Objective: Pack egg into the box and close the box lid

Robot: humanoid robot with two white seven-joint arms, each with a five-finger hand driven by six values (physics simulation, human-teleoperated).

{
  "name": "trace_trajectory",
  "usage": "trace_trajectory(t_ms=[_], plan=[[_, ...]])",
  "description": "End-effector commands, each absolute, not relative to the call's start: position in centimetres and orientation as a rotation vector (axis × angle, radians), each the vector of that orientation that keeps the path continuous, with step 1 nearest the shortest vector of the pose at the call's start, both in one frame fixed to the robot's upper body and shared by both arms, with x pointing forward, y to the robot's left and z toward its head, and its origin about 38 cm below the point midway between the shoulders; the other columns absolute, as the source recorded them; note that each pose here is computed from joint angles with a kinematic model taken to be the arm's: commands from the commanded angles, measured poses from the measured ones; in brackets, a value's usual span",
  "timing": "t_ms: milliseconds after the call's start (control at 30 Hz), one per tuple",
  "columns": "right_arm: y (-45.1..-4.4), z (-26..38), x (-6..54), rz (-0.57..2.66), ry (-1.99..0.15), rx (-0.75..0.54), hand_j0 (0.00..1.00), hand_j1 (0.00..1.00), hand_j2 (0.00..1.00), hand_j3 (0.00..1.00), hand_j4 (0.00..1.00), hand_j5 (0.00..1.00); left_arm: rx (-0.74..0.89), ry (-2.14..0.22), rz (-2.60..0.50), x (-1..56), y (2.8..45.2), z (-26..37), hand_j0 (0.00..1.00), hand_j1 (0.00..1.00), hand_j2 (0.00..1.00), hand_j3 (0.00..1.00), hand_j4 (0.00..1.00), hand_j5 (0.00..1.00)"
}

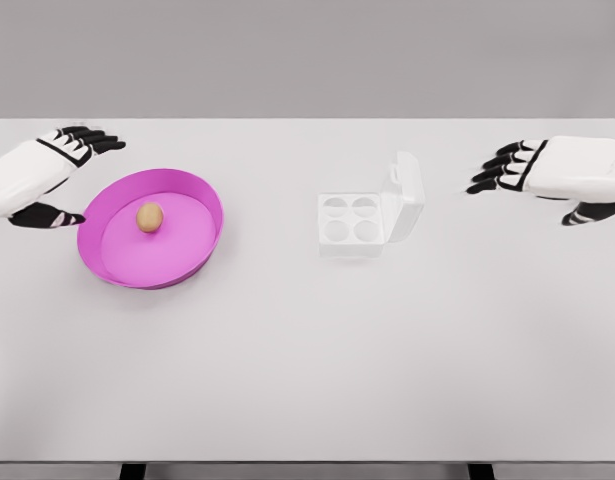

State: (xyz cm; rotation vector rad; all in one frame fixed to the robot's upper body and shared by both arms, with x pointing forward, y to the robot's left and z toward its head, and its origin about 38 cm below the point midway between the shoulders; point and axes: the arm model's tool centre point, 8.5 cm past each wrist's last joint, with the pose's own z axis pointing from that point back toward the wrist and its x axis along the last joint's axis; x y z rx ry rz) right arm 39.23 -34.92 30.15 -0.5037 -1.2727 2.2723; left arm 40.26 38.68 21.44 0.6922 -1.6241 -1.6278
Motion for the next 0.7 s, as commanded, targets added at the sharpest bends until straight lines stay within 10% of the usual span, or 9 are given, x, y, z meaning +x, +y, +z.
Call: trace_trajectory(t_ms=[0,300,500,667], plan=[[-35.9,31.0,39.2,2.256,-1.262,-0.537,1.00,1.00,1.00,1.00,1.00,1.00,0.644,-1.524,-1.702,40.1,39.0,21.0,1.00,1.00,1.00,1.00,1.00,1.00],[-43.7,34.7,35.7,2.242,-0.949,-0.680,1.00,1.00,1.00,1.00,1.00,1.00,0.605,-1.457,-1.808,42.4,37.3,23.4,1.00,1.00,1.00,1.00,1.00,1.00],[-35.6,33.5,39.4,2.100,-1.482,-0.504,1.00,1.00,1.00,1.00,1.00,1.00,0.515,-1.415,-1.913,46.0,33.4,22.5,1.00,1.00,1.00,1.00,1.00,1.00],[-38.7,29.0,40.8,1.960,-1.419,-0.548,1.00,1.00,1.00,1.00,1.00,1.00,0.499,-1.347,-1.952,46.6,33.3,21.3,0.98,0.98,0.98,0.98,0.98,0.98]])
